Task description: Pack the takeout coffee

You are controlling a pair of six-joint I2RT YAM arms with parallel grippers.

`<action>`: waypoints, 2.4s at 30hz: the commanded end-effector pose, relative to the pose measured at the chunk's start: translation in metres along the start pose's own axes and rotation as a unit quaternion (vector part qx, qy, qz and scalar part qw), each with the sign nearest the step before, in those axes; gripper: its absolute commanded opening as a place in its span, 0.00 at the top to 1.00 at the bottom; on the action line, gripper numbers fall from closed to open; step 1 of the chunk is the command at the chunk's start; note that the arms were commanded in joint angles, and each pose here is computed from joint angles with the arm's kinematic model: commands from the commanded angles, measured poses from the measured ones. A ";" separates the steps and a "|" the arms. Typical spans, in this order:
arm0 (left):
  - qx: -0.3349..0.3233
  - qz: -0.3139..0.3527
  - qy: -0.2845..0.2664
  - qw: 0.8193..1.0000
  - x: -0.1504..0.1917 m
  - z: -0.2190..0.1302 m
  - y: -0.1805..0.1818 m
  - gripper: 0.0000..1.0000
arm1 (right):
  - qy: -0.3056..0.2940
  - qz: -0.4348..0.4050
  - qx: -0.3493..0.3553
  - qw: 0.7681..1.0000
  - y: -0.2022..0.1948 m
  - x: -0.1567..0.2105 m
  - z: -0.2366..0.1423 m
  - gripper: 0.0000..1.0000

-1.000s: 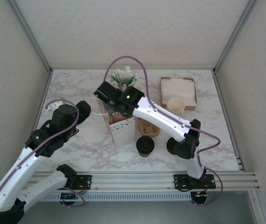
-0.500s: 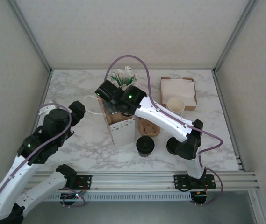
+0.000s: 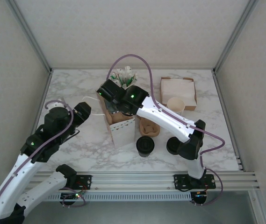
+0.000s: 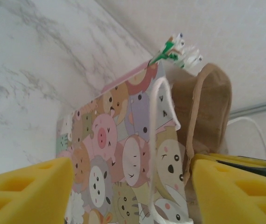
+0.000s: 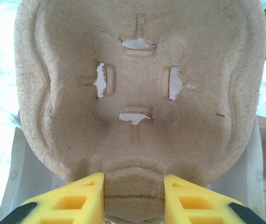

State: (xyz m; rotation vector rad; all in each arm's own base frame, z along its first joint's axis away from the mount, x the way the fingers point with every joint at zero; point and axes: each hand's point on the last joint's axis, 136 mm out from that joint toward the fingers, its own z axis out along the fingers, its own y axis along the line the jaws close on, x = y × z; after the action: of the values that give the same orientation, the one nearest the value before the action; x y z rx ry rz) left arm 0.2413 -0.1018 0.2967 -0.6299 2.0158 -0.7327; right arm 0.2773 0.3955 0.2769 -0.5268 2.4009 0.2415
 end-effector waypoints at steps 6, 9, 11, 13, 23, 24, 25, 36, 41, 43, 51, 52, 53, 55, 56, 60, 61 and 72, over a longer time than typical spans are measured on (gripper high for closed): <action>0.001 -0.005 0.024 1.000 0.006 0.010 0.000 0.71 | 0.013 0.002 0.018 1.000 -0.009 0.005 0.001 0.69; -0.005 -0.006 0.022 1.000 0.007 0.010 0.004 0.86 | 0.025 -0.003 0.017 1.000 -0.006 0.009 0.006 0.69; -0.011 -0.007 0.020 1.000 0.006 0.009 0.008 0.92 | 0.031 -0.008 0.016 0.999 -0.004 0.011 0.009 0.69; -0.015 -0.006 0.018 1.000 0.006 0.008 0.010 0.96 | 0.038 -0.014 0.016 0.999 -0.003 0.013 0.012 0.69; -0.016 -0.003 0.029 0.999 0.012 0.008 0.014 1.00 | 0.080 -0.042 0.036 0.995 -0.002 0.025 0.032 0.69; -0.016 -0.002 0.030 0.999 0.013 0.008 0.015 1.00 | 0.085 -0.044 0.038 0.995 -0.002 0.027 0.034 0.69; -0.015 -0.002 0.030 0.999 0.013 0.007 0.015 1.00 | 0.086 -0.045 0.038 0.995 -0.002 0.027 0.035 0.69; -0.011 -0.003 0.035 0.999 0.016 0.006 0.016 1.00 | 0.122 -0.048 0.037 0.991 -0.005 0.039 0.055 0.70; -0.011 0.000 0.035 0.999 0.016 0.005 0.016 1.00 | 0.140 -0.052 0.031 0.988 -0.005 0.045 0.067 0.70; -0.012 0.001 0.036 0.999 0.016 0.005 0.016 1.00 | 0.147 -0.055 0.029 0.987 -0.005 0.048 0.072 0.70; -0.007 0.003 0.041 0.999 0.018 0.006 0.014 1.00 | 0.171 -0.063 0.035 0.983 -0.007 0.058 0.085 0.70; -0.006 0.003 0.042 0.999 0.019 0.006 0.014 1.00 | 0.175 -0.063 0.036 0.982 -0.008 0.059 0.089 0.70; -0.005 0.003 0.041 0.999 0.018 0.006 0.013 1.00 | 0.178 -0.063 0.037 0.981 -0.008 0.061 0.091 0.70; -0.005 0.004 0.041 0.999 0.018 0.006 0.014 1.00 | 0.183 -0.063 0.038 0.980 -0.008 0.064 0.095 0.70; -0.005 0.005 0.041 0.999 0.018 0.006 0.014 1.00 | 0.185 -0.062 0.039 0.980 -0.009 0.065 0.098 0.70; -0.005 0.006 0.039 0.999 0.017 0.005 0.013 1.00 | 0.197 -0.062 0.047 0.977 -0.010 0.073 0.110 0.70; -0.005 0.007 0.038 0.999 0.016 0.004 0.013 1.00 | 0.200 -0.062 0.049 0.977 -0.010 0.075 0.113 0.70; -0.006 0.013 0.018 1.000 0.006 -0.010 0.014 1.00 | 0.216 -0.045 0.047 0.974 -0.008 0.095 0.142 0.67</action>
State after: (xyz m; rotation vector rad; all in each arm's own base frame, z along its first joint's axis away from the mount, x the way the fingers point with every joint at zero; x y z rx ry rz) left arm 0.2306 -0.1013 0.2802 -0.6045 2.0776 -0.7464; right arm 0.2923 0.4019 0.1202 -0.7280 2.7548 -0.0399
